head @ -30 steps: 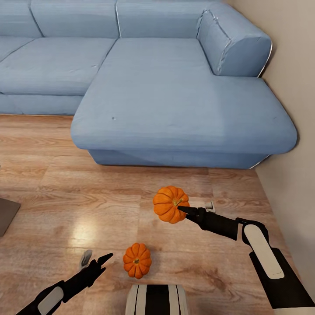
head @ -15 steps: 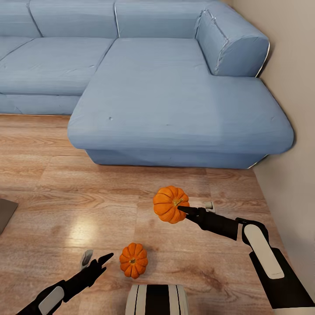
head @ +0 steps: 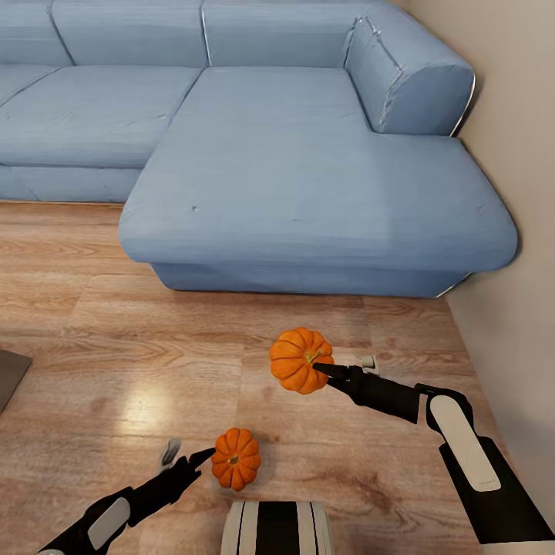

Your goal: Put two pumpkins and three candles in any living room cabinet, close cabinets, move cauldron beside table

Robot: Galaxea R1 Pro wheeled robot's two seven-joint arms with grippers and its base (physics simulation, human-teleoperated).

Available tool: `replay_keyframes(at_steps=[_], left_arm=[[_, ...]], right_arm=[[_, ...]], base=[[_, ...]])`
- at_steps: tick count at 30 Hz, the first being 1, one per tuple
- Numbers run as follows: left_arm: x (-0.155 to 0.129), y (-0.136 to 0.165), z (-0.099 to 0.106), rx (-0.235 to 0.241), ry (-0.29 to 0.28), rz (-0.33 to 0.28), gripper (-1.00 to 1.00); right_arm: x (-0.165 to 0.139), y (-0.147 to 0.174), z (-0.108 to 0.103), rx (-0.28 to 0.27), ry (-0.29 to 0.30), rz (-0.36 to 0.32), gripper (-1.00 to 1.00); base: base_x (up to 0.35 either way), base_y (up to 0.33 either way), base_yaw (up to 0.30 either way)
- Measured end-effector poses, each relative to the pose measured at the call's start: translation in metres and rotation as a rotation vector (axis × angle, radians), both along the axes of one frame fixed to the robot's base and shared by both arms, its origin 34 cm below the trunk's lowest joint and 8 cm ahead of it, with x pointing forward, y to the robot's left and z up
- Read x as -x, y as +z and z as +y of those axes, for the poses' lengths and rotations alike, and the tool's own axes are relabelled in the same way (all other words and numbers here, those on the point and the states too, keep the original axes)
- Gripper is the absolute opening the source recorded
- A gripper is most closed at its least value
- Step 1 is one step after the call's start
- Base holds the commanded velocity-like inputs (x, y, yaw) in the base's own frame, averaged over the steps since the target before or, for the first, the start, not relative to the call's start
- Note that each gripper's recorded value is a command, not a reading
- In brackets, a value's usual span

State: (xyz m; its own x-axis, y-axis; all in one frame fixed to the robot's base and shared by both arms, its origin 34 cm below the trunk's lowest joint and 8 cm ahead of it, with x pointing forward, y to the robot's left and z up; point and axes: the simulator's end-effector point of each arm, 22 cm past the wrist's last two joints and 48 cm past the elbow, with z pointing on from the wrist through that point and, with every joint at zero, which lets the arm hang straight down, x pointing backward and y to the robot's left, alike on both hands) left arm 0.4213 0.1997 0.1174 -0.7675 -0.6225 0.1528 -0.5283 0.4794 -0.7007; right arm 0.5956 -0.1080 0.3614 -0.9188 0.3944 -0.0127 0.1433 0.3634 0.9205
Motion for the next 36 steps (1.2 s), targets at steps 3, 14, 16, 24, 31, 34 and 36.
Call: replay_keyframes(at_steps=[3,14,16,24,31,34,36], left_arm=[[-0.001,0.0,-0.001,0.0,-0.002,-0.001,1.0],[-0.001,-0.001,0.0,-0.005,0.001,-0.001,1.0],[-0.001,-0.002,0.002,-0.014,0.001,0.001,1.0],[0.001,-0.007,0.006,-0.042,-0.002,0.012,1.0],[0.012,-0.017,0.006,-0.045,-0.004,0.04,1.0],[0.017,-0.021,0.006,-0.045,-0.004,0.052,1.0],[0.02,-0.024,0.006,-0.045,-0.005,0.06,1.0]], right_arm=[[0.0,0.0,0.0,0.0,0.0,0.0,-1.0],[0.0,-0.001,-0.001,0.002,-0.001,0.001,-1.0],[0.0,-0.001,-0.001,0.002,-0.001,0.001,-1.0],[0.0,-0.001,-0.002,0.003,0.0,0.001,-1.0],[0.004,-0.017,-0.003,0.007,0.0,0.03,-1.0],[0.006,-0.023,-0.003,0.006,0.0,0.041,-1.0],[0.007,-0.027,-0.003,0.006,0.001,0.048,-1.0]], base=[[0.0,0.0,0.0],[0.0,0.0,0.0],[0.0,0.0,0.0],[0.0,0.0,0.0],[0.0,0.0,0.0],[0.0,0.0,0.0],[0.0,0.0,0.0]])
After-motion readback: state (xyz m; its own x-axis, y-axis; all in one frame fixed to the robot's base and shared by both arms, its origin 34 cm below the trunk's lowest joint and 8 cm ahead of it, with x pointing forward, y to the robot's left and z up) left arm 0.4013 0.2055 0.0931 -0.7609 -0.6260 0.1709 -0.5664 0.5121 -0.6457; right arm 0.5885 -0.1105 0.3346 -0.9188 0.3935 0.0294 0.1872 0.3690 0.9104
